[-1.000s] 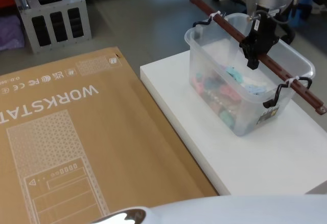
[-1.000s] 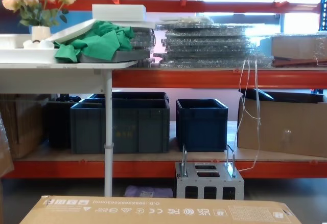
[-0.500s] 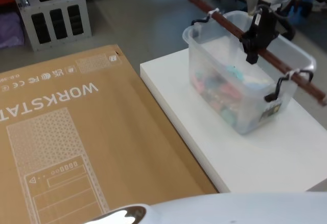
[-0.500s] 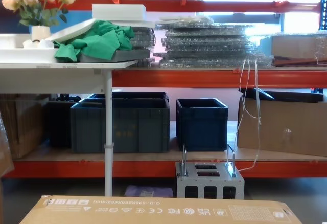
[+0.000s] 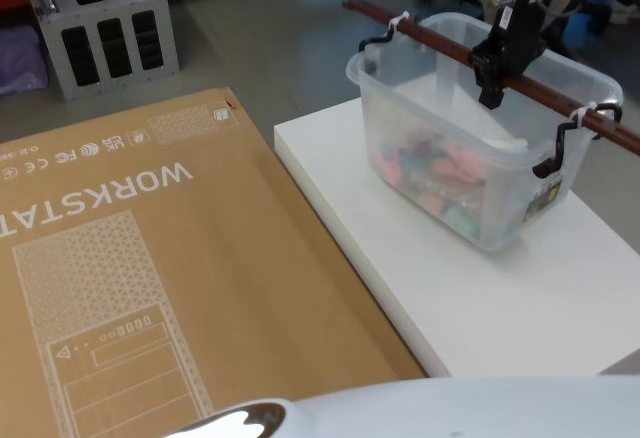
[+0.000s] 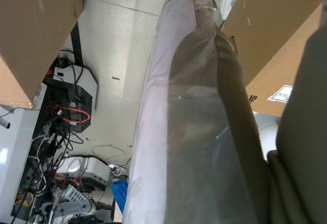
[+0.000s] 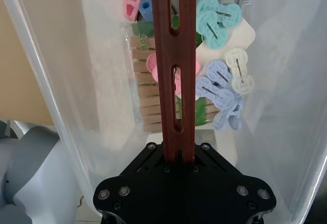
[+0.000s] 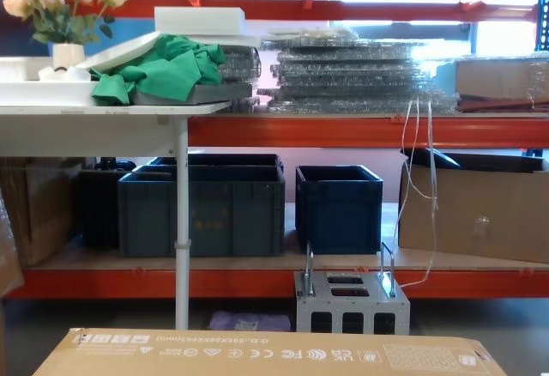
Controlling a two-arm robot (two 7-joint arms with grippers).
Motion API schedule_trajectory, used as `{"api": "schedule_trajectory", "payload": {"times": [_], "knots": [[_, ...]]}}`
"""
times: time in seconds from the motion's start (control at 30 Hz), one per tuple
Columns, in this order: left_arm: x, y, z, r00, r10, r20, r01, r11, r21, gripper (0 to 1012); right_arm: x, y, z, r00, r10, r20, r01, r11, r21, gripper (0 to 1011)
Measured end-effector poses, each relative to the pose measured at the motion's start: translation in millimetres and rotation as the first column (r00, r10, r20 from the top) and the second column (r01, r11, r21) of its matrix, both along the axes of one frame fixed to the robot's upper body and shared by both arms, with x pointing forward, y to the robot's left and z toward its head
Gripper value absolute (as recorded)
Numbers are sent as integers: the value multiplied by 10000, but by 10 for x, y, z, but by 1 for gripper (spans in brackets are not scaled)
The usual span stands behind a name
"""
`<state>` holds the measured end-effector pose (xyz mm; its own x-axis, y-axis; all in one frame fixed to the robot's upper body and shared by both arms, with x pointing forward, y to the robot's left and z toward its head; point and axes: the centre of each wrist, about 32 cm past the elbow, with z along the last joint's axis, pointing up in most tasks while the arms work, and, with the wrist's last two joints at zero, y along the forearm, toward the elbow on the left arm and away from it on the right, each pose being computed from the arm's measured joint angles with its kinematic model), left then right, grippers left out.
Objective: Use one hand to grasp the basket and place it at the designated location.
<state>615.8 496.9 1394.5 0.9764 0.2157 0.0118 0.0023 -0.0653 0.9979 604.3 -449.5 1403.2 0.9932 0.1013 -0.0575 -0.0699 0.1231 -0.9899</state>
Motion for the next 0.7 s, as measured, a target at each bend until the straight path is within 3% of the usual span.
{"api": "schedule_trajectory", "payload": {"times": [0.47, 0.7], "knots": [[0, -1, 0, 10000, -2, 0, 2, 10000, -2, 0, -87, 3, 405, 9952, 168, 965, -176, 9998, 75, 0], [0, 0, 0, 10000, -1, 0, 1, 10000, 0, 0, -108, 14, 499, 9921, 209, 1237, -218, 9997, 55, 0]]}}
